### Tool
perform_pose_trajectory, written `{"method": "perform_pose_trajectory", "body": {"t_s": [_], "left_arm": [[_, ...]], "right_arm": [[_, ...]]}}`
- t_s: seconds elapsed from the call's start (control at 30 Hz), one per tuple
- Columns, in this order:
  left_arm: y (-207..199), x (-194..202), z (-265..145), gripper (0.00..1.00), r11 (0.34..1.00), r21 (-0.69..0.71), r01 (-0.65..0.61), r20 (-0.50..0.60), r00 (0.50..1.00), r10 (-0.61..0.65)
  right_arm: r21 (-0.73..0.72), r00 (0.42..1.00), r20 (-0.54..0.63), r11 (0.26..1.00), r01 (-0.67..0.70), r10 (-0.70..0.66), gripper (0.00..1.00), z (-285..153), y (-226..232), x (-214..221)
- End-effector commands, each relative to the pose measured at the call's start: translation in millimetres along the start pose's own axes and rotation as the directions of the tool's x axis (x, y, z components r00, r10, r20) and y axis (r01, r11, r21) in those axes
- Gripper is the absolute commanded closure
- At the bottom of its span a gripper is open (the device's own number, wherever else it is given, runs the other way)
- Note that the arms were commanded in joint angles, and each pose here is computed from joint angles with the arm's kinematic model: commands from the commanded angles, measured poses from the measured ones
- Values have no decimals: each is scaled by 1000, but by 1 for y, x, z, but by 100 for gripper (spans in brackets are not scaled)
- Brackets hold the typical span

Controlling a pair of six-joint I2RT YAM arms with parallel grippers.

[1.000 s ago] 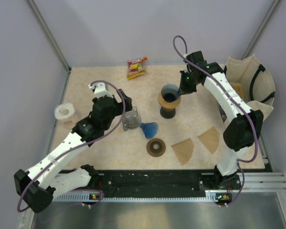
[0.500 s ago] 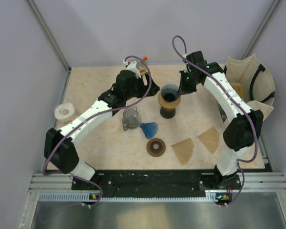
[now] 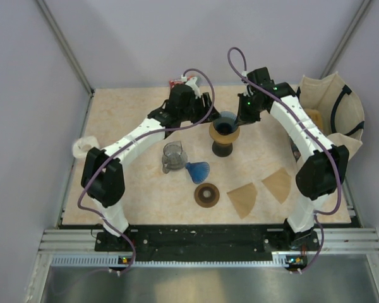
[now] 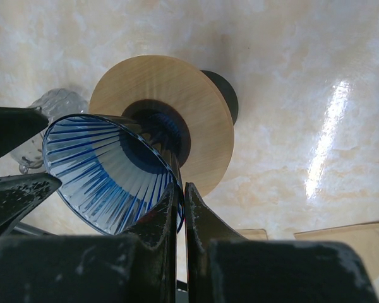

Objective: Place the coffee filter in the dripper

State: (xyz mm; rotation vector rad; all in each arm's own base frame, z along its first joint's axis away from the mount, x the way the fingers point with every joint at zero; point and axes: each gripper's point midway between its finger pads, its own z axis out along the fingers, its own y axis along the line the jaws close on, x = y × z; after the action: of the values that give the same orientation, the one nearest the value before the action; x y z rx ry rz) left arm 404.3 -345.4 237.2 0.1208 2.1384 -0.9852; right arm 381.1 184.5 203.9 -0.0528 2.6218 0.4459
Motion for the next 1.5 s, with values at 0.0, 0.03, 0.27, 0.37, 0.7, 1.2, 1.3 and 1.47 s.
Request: {"method": "perform_pose_trajectory", "body": {"t_s": [0.0, 0.03, 0.27, 0.37, 0.7, 1.2, 1.3, 1.47], "left_arm": [[-12, -18, 4, 45, 999, 36, -17, 31, 999, 16], [-12, -16, 6, 47, 999, 36, -19, 24, 1000, 18], [-3, -15, 13, 57, 1000, 0, -5, 24, 1000, 5], [-1, -15, 15, 62, 1000, -6, -4, 25, 1000, 4], [15, -3, 28, 92, 997, -80, 22, -50, 998, -26], [34, 12, 32, 100, 987, -158, 17, -108, 994, -35], [37, 14, 32, 100, 985, -170, 14, -105, 994, -32], [50, 22, 32, 100, 980, -201, -6, -100, 995, -15]], "right_arm": [[42, 998, -53, 999, 29, -27, 100, 16, -11, 11], [39, 998, -55, 999, 29, -27, 100, 17, -11, 11], [27, 997, -68, 999, 25, -23, 100, 22, -13, 12], [26, 997, -73, 999, 25, -23, 100, 24, -14, 13], [3, 993, -114, 1000, 10, -9, 100, 34, -17, 18], [42, 985, -170, 999, 0, 7, 100, 49, -30, 32], [36, 985, -173, 999, -2, 9, 100, 54, -32, 36], [69, 988, -154, 997, -18, 29, 100, 63, -43, 41]]}}
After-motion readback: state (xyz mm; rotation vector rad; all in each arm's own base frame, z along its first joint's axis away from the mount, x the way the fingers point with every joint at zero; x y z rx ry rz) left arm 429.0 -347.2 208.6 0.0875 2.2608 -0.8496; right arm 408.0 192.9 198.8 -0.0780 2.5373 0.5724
